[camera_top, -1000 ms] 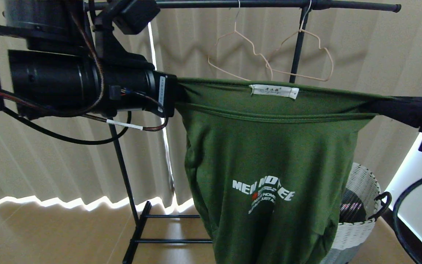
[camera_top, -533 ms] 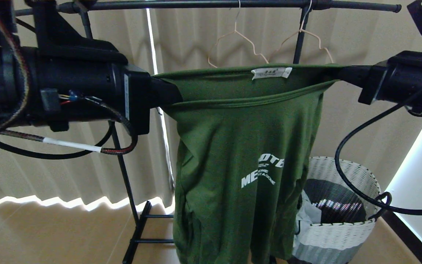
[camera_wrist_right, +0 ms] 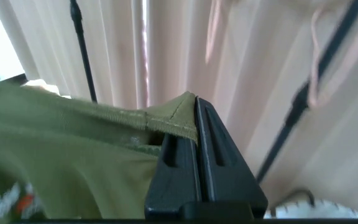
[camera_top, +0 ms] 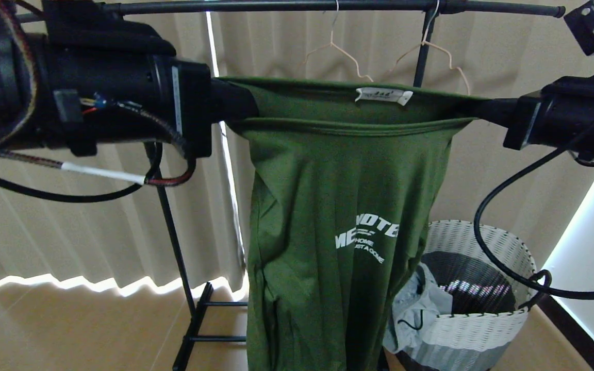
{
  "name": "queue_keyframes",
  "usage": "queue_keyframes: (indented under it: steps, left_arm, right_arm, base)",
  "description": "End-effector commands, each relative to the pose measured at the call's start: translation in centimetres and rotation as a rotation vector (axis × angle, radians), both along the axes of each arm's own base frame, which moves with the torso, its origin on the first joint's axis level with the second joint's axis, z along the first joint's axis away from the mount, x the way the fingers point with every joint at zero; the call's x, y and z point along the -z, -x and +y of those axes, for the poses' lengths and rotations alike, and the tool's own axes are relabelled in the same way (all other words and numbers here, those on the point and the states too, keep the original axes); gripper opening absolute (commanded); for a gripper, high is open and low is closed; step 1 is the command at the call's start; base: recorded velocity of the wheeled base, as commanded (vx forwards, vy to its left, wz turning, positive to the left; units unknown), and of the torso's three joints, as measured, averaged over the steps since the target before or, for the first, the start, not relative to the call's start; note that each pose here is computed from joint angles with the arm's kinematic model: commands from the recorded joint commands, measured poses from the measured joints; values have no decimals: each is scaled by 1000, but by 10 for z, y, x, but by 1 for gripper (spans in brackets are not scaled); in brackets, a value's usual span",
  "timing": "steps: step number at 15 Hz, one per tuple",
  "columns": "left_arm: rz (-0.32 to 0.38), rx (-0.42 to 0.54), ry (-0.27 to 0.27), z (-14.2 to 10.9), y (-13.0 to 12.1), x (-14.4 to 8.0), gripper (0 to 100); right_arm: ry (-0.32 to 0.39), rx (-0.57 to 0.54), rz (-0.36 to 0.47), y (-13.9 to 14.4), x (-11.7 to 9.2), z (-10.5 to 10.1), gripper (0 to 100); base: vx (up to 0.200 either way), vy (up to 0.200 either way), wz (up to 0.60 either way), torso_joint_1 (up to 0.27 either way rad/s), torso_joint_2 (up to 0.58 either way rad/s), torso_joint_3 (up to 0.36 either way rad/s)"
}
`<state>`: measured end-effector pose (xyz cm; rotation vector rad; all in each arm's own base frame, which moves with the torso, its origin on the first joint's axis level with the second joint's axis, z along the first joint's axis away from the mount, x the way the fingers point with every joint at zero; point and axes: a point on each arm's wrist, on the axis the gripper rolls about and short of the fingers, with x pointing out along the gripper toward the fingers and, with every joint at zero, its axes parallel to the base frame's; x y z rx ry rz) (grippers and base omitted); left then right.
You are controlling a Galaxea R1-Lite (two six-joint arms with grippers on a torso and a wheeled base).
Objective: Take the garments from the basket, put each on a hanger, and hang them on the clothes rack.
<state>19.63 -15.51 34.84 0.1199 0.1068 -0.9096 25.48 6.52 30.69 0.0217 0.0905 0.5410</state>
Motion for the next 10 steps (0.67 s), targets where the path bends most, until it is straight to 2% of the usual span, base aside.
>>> queue_keyframes:
  steps: [1, 2, 5, 8, 10]
  left_arm:
    - [-4, -71, -1, -8, -33, -2, 0]
    - [-5, -120, -5, -9, -49, -1, 0]
    - [56, -189, -55, -14, -61, 23, 0]
    - [7, -195, -22, -14, -61, 13, 0]
    - [4, -196, -23, -13, -60, 12, 0]
  right_arm:
    - [-8, 14, -40, 27, -17, -10, 0]
    - [-5, 13, -26, 35, -17, -11, 0]
    - [21, 14, 69, 37, 13, -12, 0]
    - [15, 14, 35, 36, 3, -11, 0]
    - [13, 14, 27, 35, 1, -11, 0]
  base:
    - [0, 0, 0, 0, 0, 0]
    - [0, 0, 0, 0, 0, 0]
    - [0, 0, 0, 0, 0, 0]
    - [0, 0, 0, 0, 0, 0]
    - [0, 0, 0, 0, 0, 0]
